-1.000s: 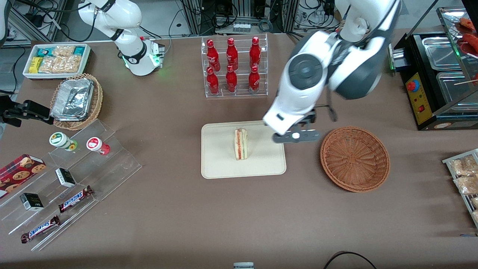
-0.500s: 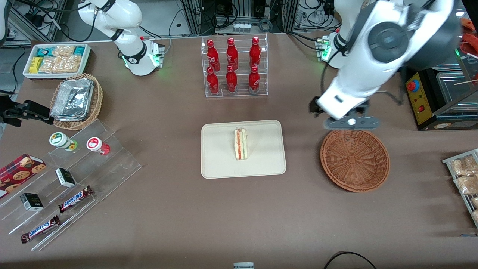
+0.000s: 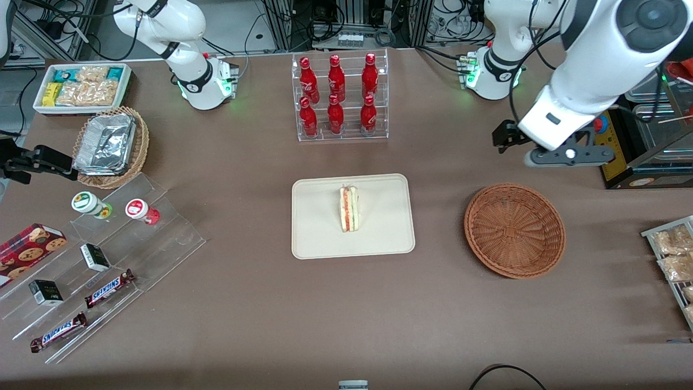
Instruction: Place sandwich from basket to tray
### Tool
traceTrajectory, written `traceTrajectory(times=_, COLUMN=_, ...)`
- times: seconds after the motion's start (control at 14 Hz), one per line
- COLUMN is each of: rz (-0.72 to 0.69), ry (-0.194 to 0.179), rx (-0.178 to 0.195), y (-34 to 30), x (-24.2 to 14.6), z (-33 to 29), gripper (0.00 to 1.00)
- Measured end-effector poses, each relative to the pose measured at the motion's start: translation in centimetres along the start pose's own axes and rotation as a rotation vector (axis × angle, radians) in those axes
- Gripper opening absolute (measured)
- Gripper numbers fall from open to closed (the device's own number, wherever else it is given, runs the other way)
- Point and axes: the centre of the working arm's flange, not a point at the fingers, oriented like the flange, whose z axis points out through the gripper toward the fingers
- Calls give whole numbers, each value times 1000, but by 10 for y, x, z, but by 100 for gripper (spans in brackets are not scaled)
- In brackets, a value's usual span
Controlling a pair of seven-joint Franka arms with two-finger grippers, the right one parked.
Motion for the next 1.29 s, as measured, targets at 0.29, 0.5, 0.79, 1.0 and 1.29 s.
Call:
traceTrajectory(times=0.29, rz=-36, ry=-3, rx=-6, y=-45, x=3, z=-7, gripper=100)
traceTrajectory(times=0.5, rz=-26, ry=-13, rx=-9, y=-69, x=4, z=-9, gripper=100)
traceTrajectory(times=0.79, rz=-30, ry=2, rx=-14, y=-80, x=5, z=-17, gripper=100)
traceTrajectory(times=1.0, rz=-26, ry=12, rx=-16, y=-79, x=7, z=-21, gripper=100)
traceTrajectory(times=1.29, rz=-37, ry=8, rx=-18, y=-88, x=9, z=-20, gripper=100)
